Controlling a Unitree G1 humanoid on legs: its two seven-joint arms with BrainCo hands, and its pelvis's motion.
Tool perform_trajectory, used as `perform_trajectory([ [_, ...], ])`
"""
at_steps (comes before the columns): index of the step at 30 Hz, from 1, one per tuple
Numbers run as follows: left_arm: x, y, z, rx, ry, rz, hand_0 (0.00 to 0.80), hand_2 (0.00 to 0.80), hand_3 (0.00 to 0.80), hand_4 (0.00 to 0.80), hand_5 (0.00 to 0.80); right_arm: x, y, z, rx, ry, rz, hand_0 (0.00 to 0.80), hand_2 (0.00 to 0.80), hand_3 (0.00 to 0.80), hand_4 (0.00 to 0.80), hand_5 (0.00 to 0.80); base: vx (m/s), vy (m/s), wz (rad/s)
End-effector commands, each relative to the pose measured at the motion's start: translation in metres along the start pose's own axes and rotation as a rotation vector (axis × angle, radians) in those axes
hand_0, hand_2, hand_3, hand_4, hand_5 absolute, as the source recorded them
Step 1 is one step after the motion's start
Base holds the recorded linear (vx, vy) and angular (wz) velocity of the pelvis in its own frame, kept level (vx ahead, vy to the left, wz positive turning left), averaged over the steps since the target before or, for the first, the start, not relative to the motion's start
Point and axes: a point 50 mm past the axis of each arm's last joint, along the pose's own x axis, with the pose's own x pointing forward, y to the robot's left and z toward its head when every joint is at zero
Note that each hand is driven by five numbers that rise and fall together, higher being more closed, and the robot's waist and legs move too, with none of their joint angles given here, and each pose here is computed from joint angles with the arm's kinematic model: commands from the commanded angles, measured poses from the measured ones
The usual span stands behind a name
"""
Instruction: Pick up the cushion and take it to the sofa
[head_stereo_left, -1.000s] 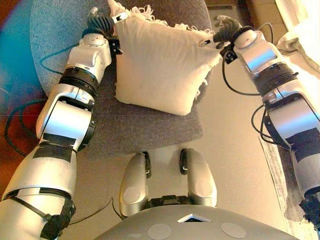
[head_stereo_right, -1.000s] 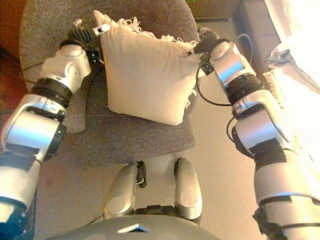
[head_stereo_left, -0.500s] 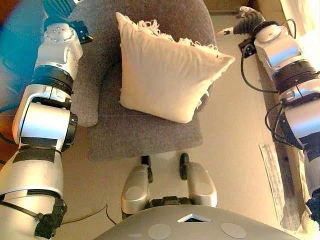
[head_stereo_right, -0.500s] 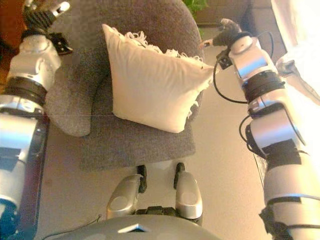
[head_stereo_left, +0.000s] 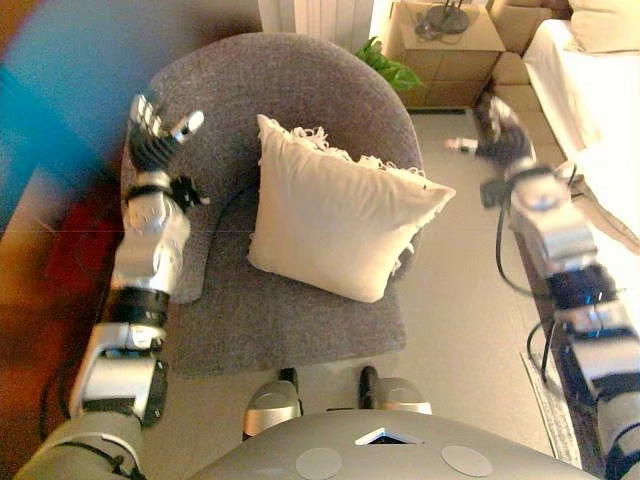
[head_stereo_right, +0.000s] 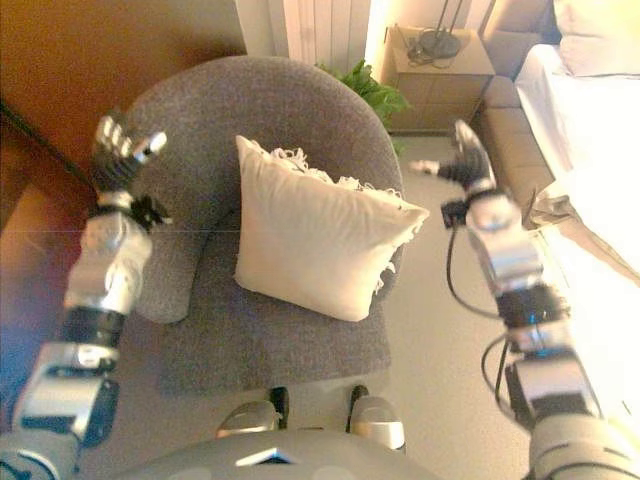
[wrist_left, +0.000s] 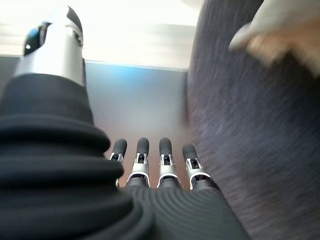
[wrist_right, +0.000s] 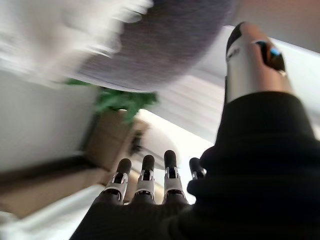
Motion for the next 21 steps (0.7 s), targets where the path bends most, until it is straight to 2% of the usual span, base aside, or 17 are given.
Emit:
perform_trajectory([
  [1, -0.016, -0.006, 0.001, -0.141, -0.070, -0.090, 0.000, 0.000, 0.000, 0.000, 0.000, -0.019, 0.006, 0.015, 0.113, -0.230, 0.028, 0.000, 0.000, 0.000, 0.000, 0.000, -0.043, 0.028, -0.11],
  [7, -0.053, -0.004, -0.028, -0.329, 0.000, -0.166, 0.000, 0.000, 0.000, 0.000, 0.000, -0.050, 0.036, -0.017, 0.446, -0.251, 0.119, 0.000, 0.000, 0.000, 0.000, 0.000, -0.062, 0.022, -0.06],
  [11, -0.077, -0.013, -0.045, -0.335, 0.056, -0.277, 0.000, 0.000, 0.000, 0.000, 0.000, -0.069, 0.058, -0.041, 0.700, -0.213, 0.206, 0.000, 0.000, 0.000, 0.000, 0.000, -0.077, 0.013, -0.02],
  [17, -0.101, -0.005, -0.066, -0.299, 0.154, -0.307, 0.000, 0.000, 0.000, 0.000, 0.000, -0.086, 0.078, -0.065, 0.931, -0.115, 0.264, 0.000, 0.000, 0.000, 0.000, 0.000, -0.061, 0.014, 0.02],
  [21, -0.104, -0.005, -0.072, -0.314, 0.190, -0.289, 0.000, 0.000, 0.000, 0.000, 0.000, -0.092, 0.090, -0.071, 1.008, -0.062, 0.298, 0.000, 0.000, 0.000, 0.000, 0.000, -0.008, 0.004, 0.00],
])
